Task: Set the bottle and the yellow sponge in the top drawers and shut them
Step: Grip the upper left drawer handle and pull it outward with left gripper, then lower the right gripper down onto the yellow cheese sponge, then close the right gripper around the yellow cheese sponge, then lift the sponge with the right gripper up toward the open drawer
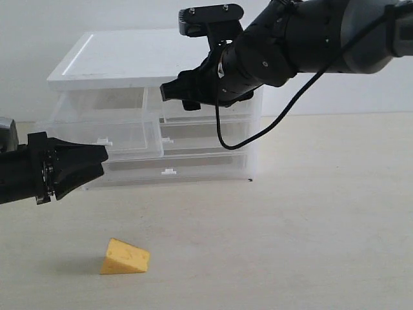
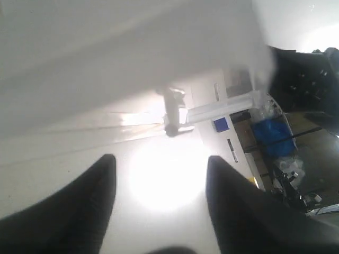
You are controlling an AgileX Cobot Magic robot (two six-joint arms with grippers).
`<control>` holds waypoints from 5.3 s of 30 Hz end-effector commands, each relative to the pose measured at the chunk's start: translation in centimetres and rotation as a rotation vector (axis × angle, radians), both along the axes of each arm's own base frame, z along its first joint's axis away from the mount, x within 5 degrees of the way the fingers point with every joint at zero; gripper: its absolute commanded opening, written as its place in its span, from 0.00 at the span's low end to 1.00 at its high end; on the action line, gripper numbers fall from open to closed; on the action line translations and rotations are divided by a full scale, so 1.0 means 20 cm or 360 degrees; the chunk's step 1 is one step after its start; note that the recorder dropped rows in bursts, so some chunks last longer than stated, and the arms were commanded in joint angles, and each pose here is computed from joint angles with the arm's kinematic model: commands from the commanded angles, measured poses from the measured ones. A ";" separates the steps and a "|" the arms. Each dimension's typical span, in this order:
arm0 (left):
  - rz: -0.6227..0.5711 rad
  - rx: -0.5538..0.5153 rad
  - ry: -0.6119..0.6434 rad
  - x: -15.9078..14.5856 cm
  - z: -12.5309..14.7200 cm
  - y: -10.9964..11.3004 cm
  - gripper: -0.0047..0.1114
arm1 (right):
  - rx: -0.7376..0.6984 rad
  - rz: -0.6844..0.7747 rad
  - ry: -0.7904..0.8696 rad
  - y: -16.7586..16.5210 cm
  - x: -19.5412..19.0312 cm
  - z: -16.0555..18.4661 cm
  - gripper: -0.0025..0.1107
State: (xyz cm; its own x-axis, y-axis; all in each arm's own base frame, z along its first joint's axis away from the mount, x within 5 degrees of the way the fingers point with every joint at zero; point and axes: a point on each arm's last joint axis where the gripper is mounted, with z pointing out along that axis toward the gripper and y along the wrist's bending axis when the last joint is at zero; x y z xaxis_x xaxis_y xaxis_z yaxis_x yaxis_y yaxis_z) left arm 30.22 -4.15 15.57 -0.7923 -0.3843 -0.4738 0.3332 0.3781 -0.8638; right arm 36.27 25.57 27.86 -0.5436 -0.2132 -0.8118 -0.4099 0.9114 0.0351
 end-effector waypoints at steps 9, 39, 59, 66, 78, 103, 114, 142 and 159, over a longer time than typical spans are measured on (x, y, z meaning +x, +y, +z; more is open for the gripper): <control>-0.0146 0.0139 0.0012 -0.06 -0.04 0.05 0.47 | -0.0092 0.0120 0.0090 -0.07 -0.11 0.17 0.55; 0.0170 0.0238 -0.0122 -0.24 -0.17 0.13 0.42 | -0.0441 0.1102 0.0191 0.22 -0.76 -0.27 0.55; 0.0169 0.0249 -0.0138 -0.24 -0.16 0.13 0.42 | -0.0541 0.1204 0.0076 0.45 -0.60 -0.56 0.55; 0.0172 0.0248 -0.0138 -0.24 -0.16 0.13 0.42 | -0.0658 0.1390 0.0056 0.54 -0.67 -0.65 0.55; 0.0166 0.0249 -0.0138 -0.24 -0.17 0.13 0.42 | -0.0681 0.1429 -0.0022 0.57 -0.66 -0.72 0.55; 0.0244 0.0244 -0.0154 -0.22 -0.16 0.14 0.42 | -0.0754 0.1502 -0.0179 0.65 -0.60 -0.72 0.55; 0.0244 0.0244 -0.0154 -0.22 -0.16 0.14 0.42 | -0.0844 0.1585 -0.0225 0.66 -0.58 -0.68 0.55; 0.0241 0.0245 -0.0154 -0.22 -0.16 0.14 0.42 | -0.0886 0.1619 -0.0283 0.67 -0.56 -0.77 0.56; 0.0241 0.0245 -0.0154 -0.22 -0.16 0.14 0.42 | -0.0862 0.1597 -0.0234 0.67 -0.56 -0.78 0.39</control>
